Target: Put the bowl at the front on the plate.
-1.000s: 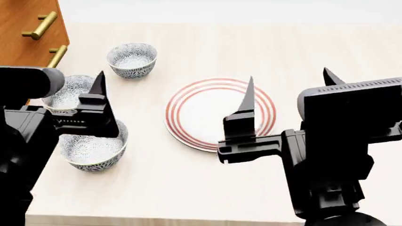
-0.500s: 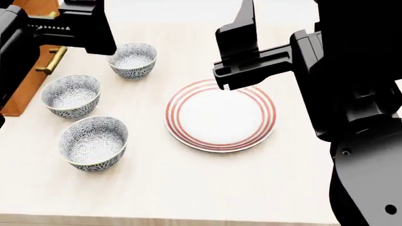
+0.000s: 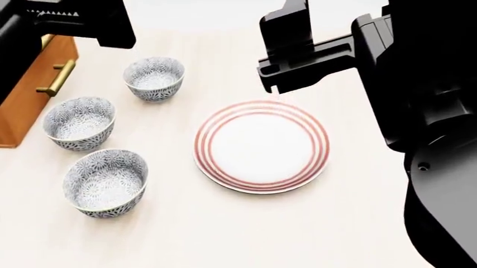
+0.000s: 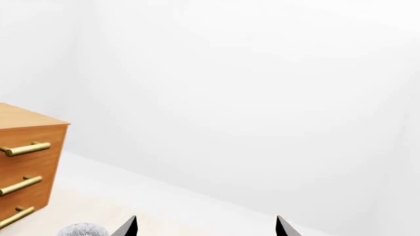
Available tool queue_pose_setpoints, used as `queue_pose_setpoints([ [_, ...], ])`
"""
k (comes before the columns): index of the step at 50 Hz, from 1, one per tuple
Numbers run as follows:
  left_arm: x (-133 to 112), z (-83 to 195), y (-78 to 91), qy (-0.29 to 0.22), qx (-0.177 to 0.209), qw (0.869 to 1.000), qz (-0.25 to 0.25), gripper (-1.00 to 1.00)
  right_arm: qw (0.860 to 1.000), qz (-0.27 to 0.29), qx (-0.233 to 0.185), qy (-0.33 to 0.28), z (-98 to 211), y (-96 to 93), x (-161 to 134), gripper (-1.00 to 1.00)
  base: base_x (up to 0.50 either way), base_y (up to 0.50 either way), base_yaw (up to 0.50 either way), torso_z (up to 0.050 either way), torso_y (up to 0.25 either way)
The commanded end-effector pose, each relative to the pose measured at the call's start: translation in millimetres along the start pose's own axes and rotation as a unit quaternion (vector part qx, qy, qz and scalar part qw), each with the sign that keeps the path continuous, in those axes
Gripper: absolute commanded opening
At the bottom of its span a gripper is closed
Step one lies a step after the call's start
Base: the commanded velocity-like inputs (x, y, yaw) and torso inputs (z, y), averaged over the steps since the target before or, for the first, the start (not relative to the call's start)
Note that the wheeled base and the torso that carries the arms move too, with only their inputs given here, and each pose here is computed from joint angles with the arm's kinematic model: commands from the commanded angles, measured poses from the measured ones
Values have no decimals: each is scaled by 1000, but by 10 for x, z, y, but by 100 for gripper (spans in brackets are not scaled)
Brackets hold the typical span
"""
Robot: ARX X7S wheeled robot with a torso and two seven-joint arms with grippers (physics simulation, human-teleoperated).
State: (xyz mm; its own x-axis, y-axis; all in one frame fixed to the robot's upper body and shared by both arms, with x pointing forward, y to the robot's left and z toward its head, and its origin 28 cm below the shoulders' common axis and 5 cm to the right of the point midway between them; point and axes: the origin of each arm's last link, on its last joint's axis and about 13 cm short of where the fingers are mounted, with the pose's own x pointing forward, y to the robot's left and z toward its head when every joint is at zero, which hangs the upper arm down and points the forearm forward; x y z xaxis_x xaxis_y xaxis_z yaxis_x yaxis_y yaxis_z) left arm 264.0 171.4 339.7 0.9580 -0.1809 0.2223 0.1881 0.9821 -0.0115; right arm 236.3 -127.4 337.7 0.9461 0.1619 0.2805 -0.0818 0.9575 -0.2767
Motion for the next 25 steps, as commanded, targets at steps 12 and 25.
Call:
queue_pose_setpoints([
  [12,5,-29,23,6,-2,1000,1,100,1000,3,1,1,2,-1,9,100,160,0,0,0,0],
  [25,2,-38,23,8,-3,1000,2,100,1000,2,2,-1,13,-4,-1,100,161,0,0,0,0],
])
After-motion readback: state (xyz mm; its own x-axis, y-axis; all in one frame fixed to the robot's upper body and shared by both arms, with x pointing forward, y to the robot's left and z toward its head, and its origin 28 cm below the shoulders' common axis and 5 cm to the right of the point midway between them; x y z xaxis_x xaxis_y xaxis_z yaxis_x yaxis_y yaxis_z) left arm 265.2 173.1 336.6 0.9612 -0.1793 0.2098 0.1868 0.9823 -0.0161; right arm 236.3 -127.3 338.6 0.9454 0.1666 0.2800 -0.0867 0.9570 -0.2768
